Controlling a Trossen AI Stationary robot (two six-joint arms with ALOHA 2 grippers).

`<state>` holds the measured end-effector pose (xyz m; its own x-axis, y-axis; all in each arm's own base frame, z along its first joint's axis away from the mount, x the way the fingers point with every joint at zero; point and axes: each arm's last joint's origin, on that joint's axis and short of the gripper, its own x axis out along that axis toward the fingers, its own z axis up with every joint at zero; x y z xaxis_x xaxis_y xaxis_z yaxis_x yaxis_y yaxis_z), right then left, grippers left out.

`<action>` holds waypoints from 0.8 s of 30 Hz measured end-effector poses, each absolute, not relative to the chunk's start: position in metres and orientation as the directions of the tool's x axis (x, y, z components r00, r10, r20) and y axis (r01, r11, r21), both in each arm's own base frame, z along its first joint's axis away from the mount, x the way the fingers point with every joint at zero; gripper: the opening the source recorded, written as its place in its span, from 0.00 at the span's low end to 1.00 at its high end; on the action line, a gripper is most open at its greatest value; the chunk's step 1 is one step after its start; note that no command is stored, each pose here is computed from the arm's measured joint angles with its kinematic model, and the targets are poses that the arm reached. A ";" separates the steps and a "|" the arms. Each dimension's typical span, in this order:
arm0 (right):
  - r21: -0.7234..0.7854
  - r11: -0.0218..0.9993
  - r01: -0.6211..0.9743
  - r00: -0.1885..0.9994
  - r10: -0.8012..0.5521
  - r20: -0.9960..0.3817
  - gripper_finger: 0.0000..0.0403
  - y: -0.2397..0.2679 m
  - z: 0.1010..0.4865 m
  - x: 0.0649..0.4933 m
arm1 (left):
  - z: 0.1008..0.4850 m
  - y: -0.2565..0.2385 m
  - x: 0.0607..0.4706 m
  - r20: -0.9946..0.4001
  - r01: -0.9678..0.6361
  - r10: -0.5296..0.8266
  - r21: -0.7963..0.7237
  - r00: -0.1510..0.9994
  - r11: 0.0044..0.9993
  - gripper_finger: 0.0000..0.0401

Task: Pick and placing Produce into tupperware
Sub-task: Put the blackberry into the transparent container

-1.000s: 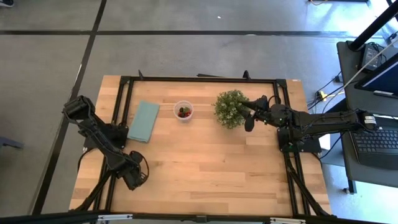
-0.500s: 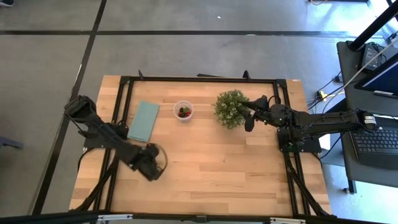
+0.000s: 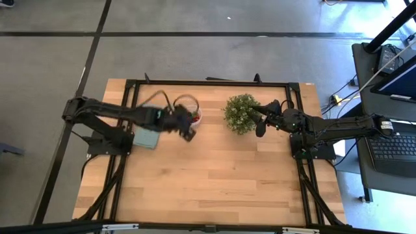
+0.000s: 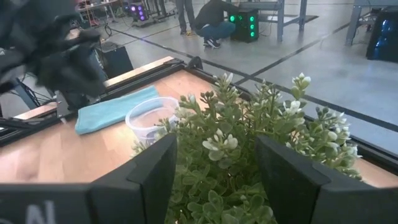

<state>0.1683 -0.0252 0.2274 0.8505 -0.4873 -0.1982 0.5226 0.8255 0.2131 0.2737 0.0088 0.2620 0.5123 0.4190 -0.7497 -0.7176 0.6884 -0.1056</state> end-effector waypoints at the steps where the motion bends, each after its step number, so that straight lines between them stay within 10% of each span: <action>1: 0.213 0.825 0.523 0.850 -0.488 -0.199 0.54 -0.025 0.227 0.168 | 0.265 0.019 0.276 -0.732 -0.714 0.428 -0.113 0.530 0.691 0.23; 24: 0.201 0.826 0.527 0.846 -0.488 -0.213 0.54 -0.025 0.226 0.168 | 0.197 0.093 0.307 -0.848 -0.698 0.336 -0.054 0.409 0.714 0.21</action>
<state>0.1679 -0.0253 0.2259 0.8465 -0.4879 -0.2131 0.5267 0.8259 0.2013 0.3068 0.0927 0.1968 0.4094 0.3359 -0.8483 -0.6981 0.7140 -0.0542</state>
